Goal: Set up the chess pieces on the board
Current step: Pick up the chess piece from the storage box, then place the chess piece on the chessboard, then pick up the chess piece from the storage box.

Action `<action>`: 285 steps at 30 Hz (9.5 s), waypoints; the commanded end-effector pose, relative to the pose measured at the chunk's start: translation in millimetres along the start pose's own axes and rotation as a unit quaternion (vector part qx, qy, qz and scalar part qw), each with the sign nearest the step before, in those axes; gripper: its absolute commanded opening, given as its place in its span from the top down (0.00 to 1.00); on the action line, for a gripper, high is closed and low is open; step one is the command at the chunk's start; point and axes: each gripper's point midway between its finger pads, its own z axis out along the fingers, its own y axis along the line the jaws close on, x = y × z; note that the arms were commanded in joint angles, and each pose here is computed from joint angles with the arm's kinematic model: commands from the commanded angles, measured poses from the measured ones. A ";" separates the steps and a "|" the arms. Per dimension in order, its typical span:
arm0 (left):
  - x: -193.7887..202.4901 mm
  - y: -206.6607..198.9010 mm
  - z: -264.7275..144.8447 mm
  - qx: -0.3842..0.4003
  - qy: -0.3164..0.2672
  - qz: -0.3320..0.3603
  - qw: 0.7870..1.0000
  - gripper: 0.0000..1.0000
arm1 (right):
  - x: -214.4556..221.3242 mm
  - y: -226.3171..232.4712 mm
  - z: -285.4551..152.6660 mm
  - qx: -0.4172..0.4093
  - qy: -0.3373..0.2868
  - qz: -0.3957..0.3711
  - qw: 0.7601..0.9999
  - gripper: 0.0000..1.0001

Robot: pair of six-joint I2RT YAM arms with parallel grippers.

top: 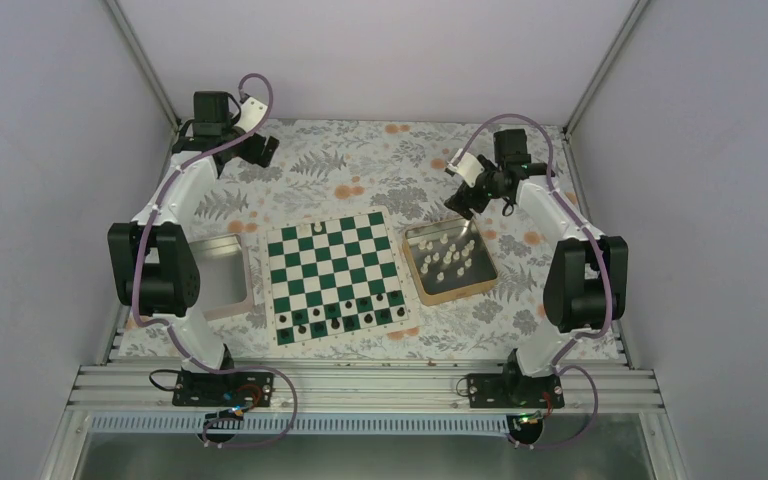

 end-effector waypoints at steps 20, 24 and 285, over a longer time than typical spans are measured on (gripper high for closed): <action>-9.6 4.0 -1.6 -0.006 -0.010 0.029 1.000 0.00 | 13.7 34.4 6.7 -0.065 0.127 -0.054 0.988 0.14; -5.2 0.5 1.1 0.001 -0.005 0.032 0.999 0.00 | 23.1 52.8 17.2 -0.110 0.159 -0.048 0.980 0.29; 22.3 -25.3 31.7 0.042 0.028 0.043 0.998 0.00 | 58.0 54.5 62.5 -0.130 0.221 -0.046 0.965 0.80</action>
